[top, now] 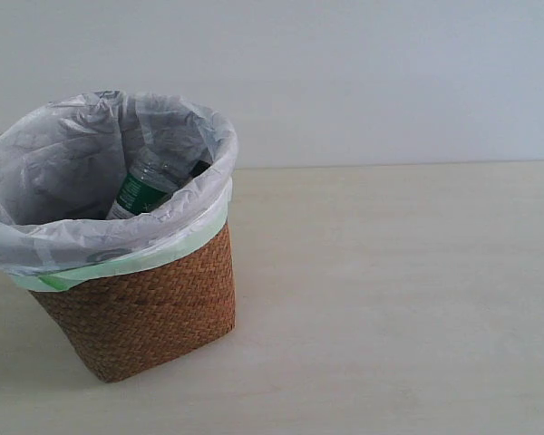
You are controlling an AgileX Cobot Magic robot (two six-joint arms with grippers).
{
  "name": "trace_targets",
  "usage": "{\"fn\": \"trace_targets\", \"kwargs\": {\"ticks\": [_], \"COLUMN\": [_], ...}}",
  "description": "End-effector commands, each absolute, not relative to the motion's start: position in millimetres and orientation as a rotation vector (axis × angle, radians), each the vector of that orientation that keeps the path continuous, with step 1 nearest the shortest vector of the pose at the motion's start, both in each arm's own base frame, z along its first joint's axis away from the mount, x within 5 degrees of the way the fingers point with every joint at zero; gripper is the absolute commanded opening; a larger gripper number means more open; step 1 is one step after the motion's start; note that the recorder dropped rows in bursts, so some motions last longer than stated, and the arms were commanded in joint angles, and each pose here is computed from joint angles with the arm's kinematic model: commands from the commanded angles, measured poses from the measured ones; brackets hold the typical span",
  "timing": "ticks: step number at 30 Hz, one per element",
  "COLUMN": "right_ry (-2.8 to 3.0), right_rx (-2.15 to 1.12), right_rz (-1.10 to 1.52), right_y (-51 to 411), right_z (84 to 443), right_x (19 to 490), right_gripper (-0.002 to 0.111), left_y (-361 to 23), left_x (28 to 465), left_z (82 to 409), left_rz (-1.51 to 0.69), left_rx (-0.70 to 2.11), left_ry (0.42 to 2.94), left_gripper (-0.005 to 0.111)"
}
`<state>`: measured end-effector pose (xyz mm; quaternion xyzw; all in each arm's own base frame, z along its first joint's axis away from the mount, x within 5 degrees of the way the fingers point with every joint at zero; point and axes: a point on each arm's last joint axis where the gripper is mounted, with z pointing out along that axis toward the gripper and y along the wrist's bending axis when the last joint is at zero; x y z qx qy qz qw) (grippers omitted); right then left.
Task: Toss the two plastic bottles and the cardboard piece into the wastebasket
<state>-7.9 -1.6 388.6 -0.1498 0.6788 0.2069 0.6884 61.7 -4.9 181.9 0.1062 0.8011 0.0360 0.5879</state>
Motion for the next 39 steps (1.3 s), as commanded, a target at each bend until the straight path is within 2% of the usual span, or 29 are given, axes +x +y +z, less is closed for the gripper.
{"fn": "trace_targets", "kwargs": {"ticks": [1,5,11,15,23,29,39], "right_ry": [1.464,1.225,1.160,1.339,1.621,1.819,1.819], "right_rx": [-0.281,-0.147,-0.015,-0.016,-0.043,-0.077,-0.079], "right_rz": [0.392,0.313,0.164,0.104,0.065,0.022,0.020], "right_y": [-4.7,-4.7,0.9,2.6,3.8,2.7,2.7], "right_z": [386.3,377.3,347.9,294.0,201.6,182.8,182.8], "right_x": [-16.4,-21.6,3.1,31.7,56.1,53.6,53.6], "right_gripper": [0.001,0.001,0.001,0.001,0.001,0.001,0.001], "left_y": [-4.9,-4.9,-4.9,-4.9,-4.9,-4.9,-4.9], "left_x": [61.4,61.4,61.3,61.3,61.3,61.3,61.3], "left_z": [181.9,181.9,182.0,182.0,182.0,182.0,182.0], "left_rz": [0.073,0.073,0.073,0.073,0.073,0.073,0.073], "left_rx": [0.228,0.228,0.228,0.228,0.228,0.228,0.228], "left_ry": [1.855,1.855,1.853,1.853,1.853,1.853,1.853], "left_gripper": [0.004,0.004,0.004,0.004,0.004,0.004,0.004]}}
